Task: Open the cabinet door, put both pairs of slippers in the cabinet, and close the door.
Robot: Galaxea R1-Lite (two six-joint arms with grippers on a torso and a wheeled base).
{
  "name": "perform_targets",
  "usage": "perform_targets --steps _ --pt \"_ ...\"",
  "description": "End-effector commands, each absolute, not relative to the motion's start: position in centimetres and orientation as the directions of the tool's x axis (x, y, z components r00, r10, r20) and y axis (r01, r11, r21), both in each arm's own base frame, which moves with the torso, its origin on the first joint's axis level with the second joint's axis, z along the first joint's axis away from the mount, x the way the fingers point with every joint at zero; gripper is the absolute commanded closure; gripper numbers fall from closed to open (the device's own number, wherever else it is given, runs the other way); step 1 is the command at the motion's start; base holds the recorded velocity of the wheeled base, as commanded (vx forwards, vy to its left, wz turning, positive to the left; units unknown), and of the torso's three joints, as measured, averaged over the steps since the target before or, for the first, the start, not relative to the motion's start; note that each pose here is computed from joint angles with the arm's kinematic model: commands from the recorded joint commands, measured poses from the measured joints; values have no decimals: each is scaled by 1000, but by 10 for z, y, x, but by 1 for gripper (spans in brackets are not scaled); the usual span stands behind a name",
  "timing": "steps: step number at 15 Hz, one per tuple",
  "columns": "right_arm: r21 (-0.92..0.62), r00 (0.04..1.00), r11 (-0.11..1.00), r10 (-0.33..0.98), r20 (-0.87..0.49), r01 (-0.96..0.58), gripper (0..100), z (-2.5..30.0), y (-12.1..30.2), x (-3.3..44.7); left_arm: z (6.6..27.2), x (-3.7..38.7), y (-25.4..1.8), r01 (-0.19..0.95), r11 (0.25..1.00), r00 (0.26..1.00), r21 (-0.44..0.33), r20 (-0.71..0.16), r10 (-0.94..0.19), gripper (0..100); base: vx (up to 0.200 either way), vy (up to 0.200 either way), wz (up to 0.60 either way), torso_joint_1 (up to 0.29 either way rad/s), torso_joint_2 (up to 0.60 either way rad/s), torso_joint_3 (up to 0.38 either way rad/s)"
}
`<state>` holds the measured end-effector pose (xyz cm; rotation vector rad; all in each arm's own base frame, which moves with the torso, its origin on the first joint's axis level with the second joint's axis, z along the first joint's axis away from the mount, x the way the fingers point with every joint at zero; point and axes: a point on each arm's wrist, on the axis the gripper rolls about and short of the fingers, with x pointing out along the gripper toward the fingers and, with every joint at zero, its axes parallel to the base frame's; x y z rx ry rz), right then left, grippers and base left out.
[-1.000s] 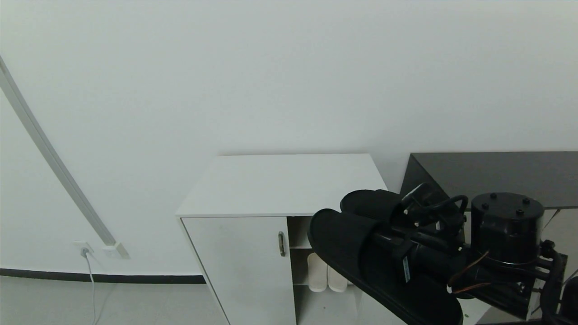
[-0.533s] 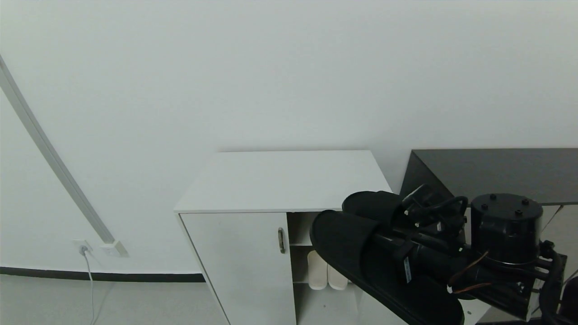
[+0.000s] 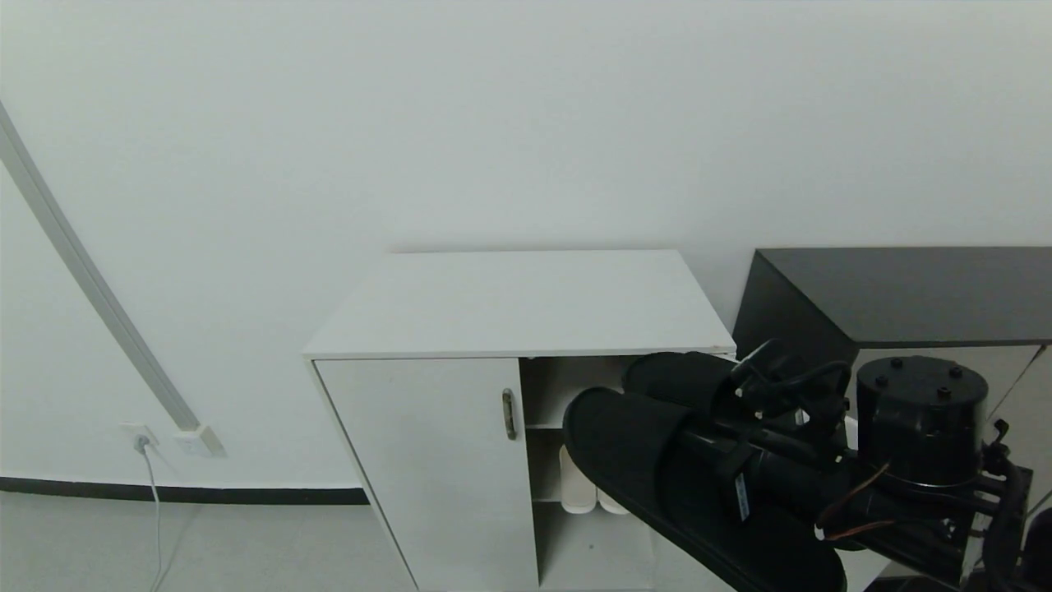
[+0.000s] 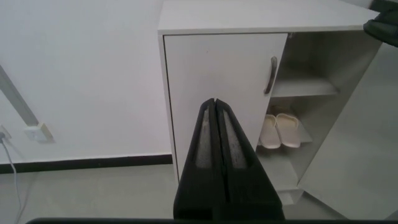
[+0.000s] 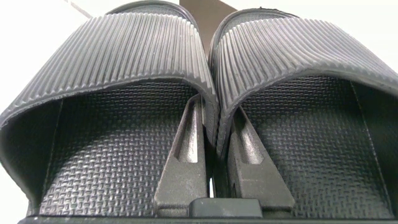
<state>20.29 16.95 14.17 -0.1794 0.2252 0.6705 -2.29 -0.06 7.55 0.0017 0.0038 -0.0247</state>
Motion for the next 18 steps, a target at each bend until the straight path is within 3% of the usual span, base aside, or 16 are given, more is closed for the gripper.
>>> perform_targets --steps 1,18 --pt "-92 758 767 595 -267 -635 100 141 170 202 75 -23 -1 25 1000 1000 1 -5 -25 100 0 0 0 -227 549 310" --pt "-94 747 758 602 -281 -646 100 137 172 199 75 -23 -1 25 1000 1000 1 -5 -25 100 0 0 0 -184 511 328"
